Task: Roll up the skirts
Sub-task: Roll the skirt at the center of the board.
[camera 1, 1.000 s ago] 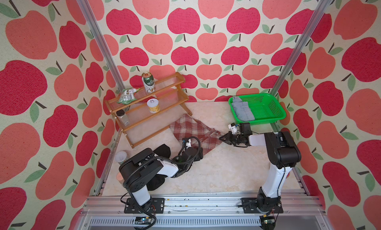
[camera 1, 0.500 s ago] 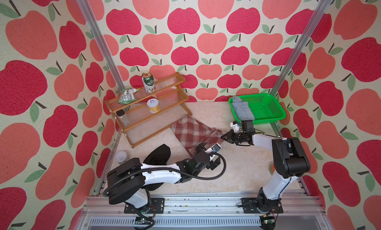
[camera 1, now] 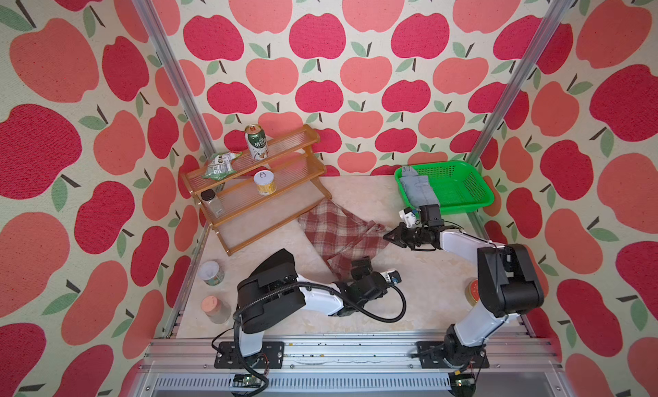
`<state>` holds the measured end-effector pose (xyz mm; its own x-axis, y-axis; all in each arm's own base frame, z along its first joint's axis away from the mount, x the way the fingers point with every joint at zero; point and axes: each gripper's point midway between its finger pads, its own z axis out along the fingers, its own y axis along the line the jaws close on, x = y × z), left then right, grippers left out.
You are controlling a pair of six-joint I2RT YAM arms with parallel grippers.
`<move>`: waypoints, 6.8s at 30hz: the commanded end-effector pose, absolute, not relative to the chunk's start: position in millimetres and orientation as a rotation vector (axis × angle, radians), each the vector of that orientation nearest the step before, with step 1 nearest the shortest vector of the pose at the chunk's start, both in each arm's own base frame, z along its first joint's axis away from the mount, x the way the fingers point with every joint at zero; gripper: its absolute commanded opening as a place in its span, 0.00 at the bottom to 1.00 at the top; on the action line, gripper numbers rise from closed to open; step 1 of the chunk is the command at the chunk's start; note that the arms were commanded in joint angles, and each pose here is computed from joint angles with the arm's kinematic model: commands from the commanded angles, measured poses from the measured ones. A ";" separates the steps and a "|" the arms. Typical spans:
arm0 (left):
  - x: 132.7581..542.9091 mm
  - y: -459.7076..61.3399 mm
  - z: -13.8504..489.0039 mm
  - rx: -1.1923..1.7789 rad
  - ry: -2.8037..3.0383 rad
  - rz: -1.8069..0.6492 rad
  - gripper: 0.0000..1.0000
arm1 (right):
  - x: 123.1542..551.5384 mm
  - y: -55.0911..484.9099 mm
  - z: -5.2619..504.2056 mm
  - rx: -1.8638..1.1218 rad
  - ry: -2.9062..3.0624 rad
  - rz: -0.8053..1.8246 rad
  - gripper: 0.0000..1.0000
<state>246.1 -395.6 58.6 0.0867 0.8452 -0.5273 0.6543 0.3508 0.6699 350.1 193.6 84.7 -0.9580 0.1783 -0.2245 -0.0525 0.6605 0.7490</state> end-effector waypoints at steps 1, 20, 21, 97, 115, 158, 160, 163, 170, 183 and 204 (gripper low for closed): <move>262.1 -379.3 46.2 1.361 1.681 0.411 1.00 | 349.0 193.8 100.4 0.049 2.581 1.171 0.04; 251.4 -390.5 12.2 1.560 1.963 0.133 0.09 | 348.9 168.9 95.8 0.104 2.599 1.155 0.27; 248.8 -392.3 15.9 1.557 2.013 0.036 0.10 | 350.5 165.3 97.5 0.119 2.588 1.154 0.33; 336.5 -373.2 68.7 0.811 2.353 -1.447 0.64 | 350.3 212.3 32.2 0.227 2.442 1.400 0.00; 258.7 -396.1 141.7 1.426 1.401 0.049 1.00 | 341.7 218.8 84.1 0.198 2.512 1.338 0.00; 275.9 -386.3 24.0 1.221 2.167 -0.370 0.00 | 348.1 165.8 110.2 0.300 2.365 1.339 0.71; 271.0 -387.9 20.8 1.181 2.203 -0.504 0.00 | 344.8 158.5 111.4 0.302 2.348 1.314 0.74; 263.4 -395.2 24.9 1.138 2.222 -0.729 0.00 | 339.0 158.2 113.1 0.279 2.342 1.321 0.75; 267.1 -402.5 18.8 1.029 2.320 -1.014 0.01 | 323.5 164.4 92.0 0.267 2.371 1.383 0.76; 266.2 -423.4 7.2 1.054 2.403 -1.075 0.03 | 297.3 174.5 54.3 0.312 2.383 1.420 0.82; 254.9 -438.3 2.3 1.061 2.540 -1.313 0.18 | 317.6 169.1 16.5 0.524 2.419 1.360 0.26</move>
